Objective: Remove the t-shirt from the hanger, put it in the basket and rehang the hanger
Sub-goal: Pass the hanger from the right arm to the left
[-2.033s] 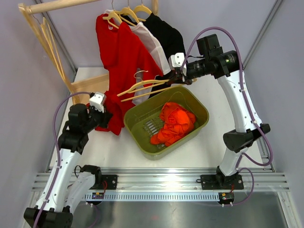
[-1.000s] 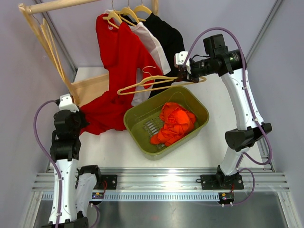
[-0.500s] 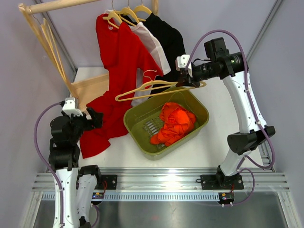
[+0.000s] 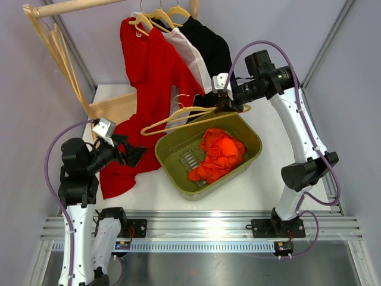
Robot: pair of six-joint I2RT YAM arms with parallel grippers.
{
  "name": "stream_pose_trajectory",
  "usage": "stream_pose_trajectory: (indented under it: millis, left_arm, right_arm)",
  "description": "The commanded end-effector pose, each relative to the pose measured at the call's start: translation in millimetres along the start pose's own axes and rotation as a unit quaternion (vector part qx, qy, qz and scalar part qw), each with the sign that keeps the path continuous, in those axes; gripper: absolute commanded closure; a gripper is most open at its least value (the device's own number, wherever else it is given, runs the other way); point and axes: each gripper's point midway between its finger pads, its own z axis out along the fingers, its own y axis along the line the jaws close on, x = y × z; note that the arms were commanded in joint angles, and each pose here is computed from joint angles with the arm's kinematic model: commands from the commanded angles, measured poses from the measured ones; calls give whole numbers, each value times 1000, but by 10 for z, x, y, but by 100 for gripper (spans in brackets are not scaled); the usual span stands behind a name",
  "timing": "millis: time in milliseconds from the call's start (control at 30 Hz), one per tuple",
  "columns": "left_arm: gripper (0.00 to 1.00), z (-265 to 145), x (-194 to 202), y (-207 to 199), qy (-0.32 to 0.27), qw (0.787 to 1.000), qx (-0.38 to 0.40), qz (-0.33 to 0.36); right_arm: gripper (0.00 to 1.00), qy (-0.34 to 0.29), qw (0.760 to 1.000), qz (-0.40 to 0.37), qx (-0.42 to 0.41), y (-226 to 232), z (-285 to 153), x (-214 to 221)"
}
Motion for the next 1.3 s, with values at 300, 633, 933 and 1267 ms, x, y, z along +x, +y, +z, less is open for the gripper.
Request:
stream_pose_trajectory:
  millis: [300, 633, 933, 1267]
  left_arm:
    - [1, 75, -201, -539, -24, 981, 174, 83]
    - [1, 279, -312, -694, -15, 963, 248, 105]
    - [8, 426, -142, -599, 15, 965, 222, 135]
    - [40, 537, -96, -438, 21, 971, 190, 146]
  right_arm:
    - [100, -13, 991, 60, -122, 747, 164, -190]
    - [100, -25, 987, 74, -140, 803, 200, -261]
    - [100, -42, 986, 74, -144, 867, 162, -351]
    - [100, -51, 984, 77, -150, 922, 153, -375]
